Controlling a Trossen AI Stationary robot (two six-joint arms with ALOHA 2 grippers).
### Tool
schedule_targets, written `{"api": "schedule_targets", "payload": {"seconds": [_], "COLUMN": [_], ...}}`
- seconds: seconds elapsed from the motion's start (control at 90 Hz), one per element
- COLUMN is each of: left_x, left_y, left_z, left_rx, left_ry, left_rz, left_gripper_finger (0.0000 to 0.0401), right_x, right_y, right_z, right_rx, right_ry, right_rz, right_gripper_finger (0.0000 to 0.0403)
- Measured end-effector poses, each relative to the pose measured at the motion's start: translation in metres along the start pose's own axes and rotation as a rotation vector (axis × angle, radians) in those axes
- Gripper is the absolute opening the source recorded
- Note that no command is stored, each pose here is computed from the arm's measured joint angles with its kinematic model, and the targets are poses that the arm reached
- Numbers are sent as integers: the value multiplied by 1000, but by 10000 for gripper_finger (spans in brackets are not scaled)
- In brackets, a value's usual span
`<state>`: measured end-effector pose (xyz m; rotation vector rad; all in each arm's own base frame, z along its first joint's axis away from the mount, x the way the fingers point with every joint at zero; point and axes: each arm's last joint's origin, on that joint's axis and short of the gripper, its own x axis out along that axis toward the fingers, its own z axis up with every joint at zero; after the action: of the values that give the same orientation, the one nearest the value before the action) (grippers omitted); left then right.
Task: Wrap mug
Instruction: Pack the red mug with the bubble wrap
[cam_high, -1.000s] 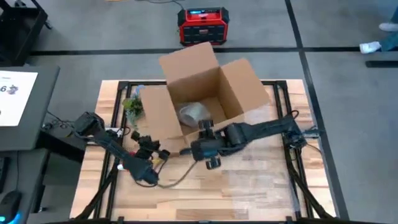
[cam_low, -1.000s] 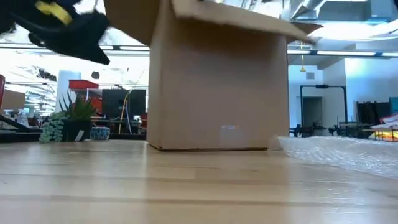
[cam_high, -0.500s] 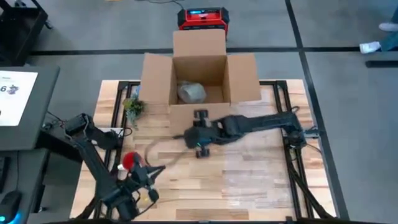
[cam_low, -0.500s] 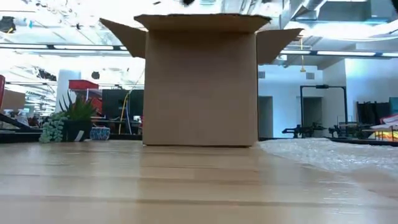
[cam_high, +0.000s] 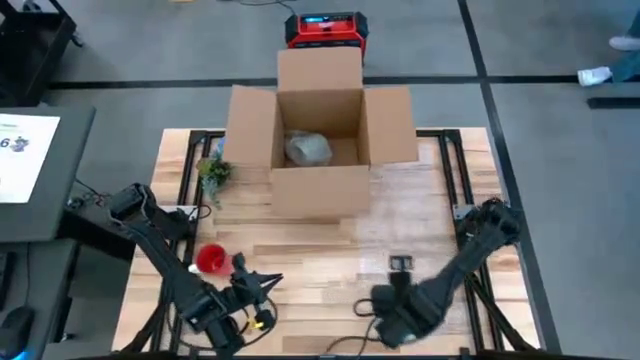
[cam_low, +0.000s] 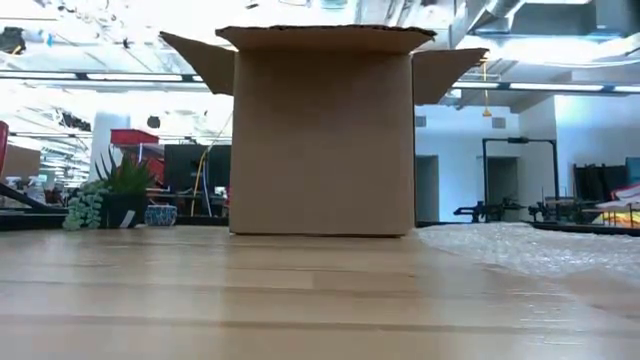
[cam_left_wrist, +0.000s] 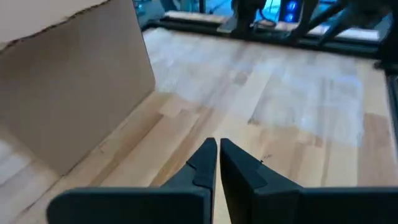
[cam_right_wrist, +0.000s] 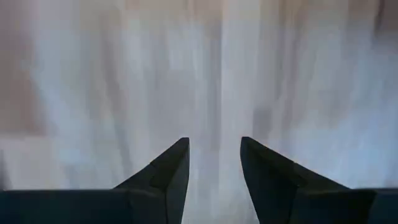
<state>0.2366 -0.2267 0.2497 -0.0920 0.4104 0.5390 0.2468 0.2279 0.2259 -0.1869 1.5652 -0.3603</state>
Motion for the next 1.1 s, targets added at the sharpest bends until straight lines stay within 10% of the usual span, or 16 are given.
{"api": "schedule_targets", "payload": {"seconds": [0.233, 0.411, 0.656, 1.1], "left_x": [57, 109, 151, 79], "left_y": [9, 21, 39, 30], "left_z": [4, -4, -11, 57], "left_rx": [98, 181, 219, 182], "left_ry": [21, 82, 111, 64], "left_rz": [173, 321, 463, 254], "left_gripper_finger": [0, 0, 0, 0], "right_x": [72, 81, 79, 82], "right_y": [24, 45, 46, 35], "right_z": [-25, -16, 23, 83], "right_rx": [127, 156, 299, 341], "right_ry": [153, 16, -246, -576], "right_rz": [191, 462, 555, 711], "right_gripper_finger": [132, 132, 132, 132]}}
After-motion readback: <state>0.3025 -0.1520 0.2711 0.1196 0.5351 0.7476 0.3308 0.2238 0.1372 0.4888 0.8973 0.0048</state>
